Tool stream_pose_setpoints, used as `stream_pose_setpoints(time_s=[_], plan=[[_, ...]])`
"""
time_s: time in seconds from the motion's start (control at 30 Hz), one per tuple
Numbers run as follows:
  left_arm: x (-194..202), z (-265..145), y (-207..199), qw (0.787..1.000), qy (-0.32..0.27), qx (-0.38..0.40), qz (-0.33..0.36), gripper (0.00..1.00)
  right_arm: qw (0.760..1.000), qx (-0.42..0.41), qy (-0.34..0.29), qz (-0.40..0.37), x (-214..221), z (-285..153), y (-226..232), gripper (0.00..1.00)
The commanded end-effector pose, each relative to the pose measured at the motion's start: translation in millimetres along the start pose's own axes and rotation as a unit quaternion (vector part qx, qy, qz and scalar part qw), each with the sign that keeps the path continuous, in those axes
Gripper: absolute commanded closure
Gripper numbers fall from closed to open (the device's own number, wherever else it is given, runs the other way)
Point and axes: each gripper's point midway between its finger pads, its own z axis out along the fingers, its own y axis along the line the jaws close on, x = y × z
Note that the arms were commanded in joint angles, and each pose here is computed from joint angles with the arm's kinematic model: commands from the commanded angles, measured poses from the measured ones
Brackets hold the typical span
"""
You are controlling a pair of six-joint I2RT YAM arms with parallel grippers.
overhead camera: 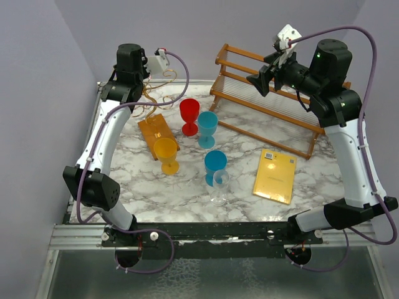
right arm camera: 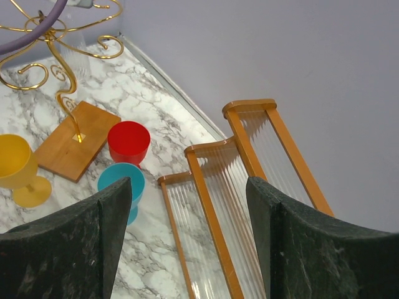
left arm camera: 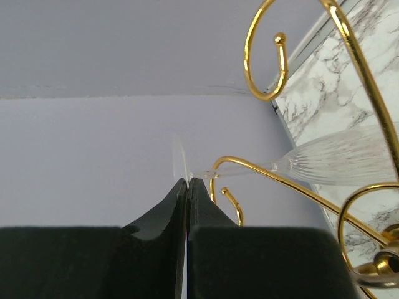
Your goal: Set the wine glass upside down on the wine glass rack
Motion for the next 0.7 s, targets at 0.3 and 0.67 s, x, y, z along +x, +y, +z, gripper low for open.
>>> stream_pose_setpoints(time_s=[0.3,0.67], plan=[[18,-8,30,0.996,0.068,-0.052,-0.018,1.00,1.000,-0.014,-0.006,-0.004,-2,1,7,0.26],[24,-20,22,0.997,0.072,-0.026,-0.021,1.00,1.000,-0.016,-0.004,-0.004,0,1,7,0.26]])
